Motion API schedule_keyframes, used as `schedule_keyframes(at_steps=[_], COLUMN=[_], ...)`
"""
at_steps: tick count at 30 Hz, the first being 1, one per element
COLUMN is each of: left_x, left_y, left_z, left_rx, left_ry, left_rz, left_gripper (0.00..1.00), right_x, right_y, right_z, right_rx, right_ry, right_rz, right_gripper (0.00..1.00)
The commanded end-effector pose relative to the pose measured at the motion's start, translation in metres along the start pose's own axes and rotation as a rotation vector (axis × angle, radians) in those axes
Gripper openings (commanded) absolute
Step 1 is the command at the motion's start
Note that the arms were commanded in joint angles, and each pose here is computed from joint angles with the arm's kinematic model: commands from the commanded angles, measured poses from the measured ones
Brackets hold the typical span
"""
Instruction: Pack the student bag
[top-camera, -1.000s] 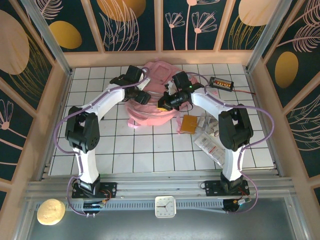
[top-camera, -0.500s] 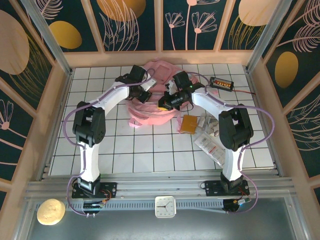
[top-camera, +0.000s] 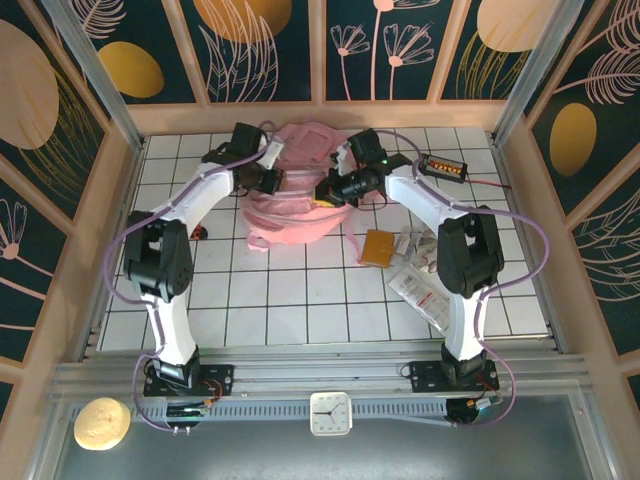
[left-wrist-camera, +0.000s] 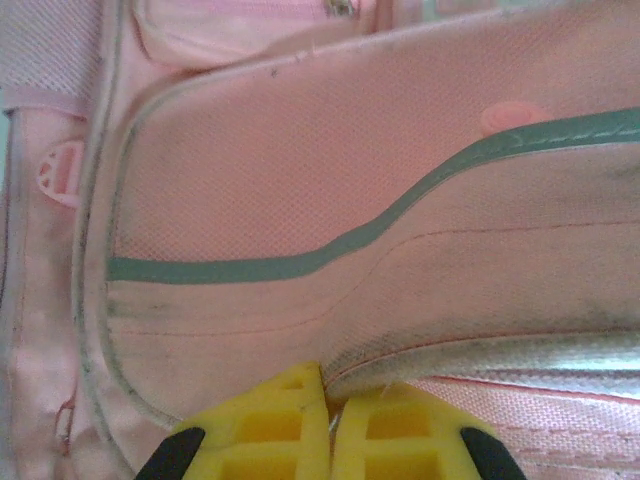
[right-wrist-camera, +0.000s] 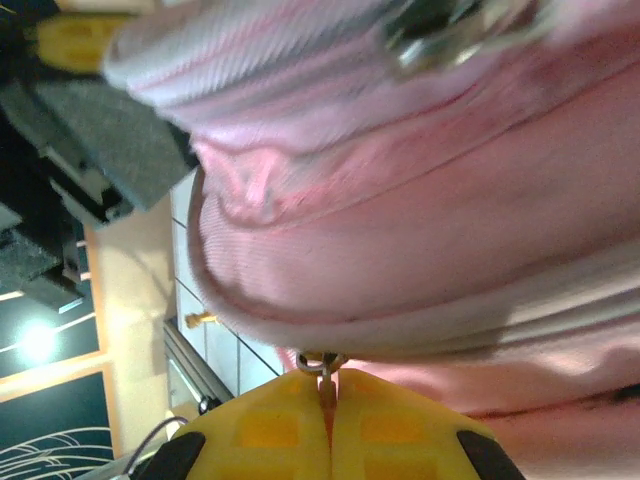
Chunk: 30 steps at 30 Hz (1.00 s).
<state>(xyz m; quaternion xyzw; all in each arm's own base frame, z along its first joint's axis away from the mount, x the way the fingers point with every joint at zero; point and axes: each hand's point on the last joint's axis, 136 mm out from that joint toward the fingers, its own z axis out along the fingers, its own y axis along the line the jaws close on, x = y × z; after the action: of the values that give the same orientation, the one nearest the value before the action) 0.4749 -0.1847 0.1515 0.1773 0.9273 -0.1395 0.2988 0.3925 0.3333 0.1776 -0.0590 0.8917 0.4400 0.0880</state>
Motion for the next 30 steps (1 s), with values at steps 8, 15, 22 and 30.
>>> schedule_keyframes(at_steps=[8, 15, 22, 30], left_x=[0.014, -0.004, -0.015, -0.026], left_y=[-0.048, -0.082, -0.079, -0.089], left_z=[-0.017, 0.026, 0.038, 0.051], left_rx=[0.04, 0.065, 0.024, 0.094], left_ry=[-0.061, -0.004, 0.042, 0.044], left_rz=[-0.411, -0.382, -0.31, -0.343], left_gripper=[0.0, 0.0, 0.0, 0.0], right_x=[-0.043, 0.01, 0.041, 0.048], right_y=[-0.014, -0.024, -0.054, -0.036], right_z=[-0.003, 0.0, -0.021, -0.027], right_rx=[0.004, 0.186, 0.415, 0.385], right_ry=[0.002, 0.161, 0.227, 0.205], right_rz=[-0.045, -0.164, -0.264, -0.286], right_gripper=[0.0, 0.0, 0.0, 0.0])
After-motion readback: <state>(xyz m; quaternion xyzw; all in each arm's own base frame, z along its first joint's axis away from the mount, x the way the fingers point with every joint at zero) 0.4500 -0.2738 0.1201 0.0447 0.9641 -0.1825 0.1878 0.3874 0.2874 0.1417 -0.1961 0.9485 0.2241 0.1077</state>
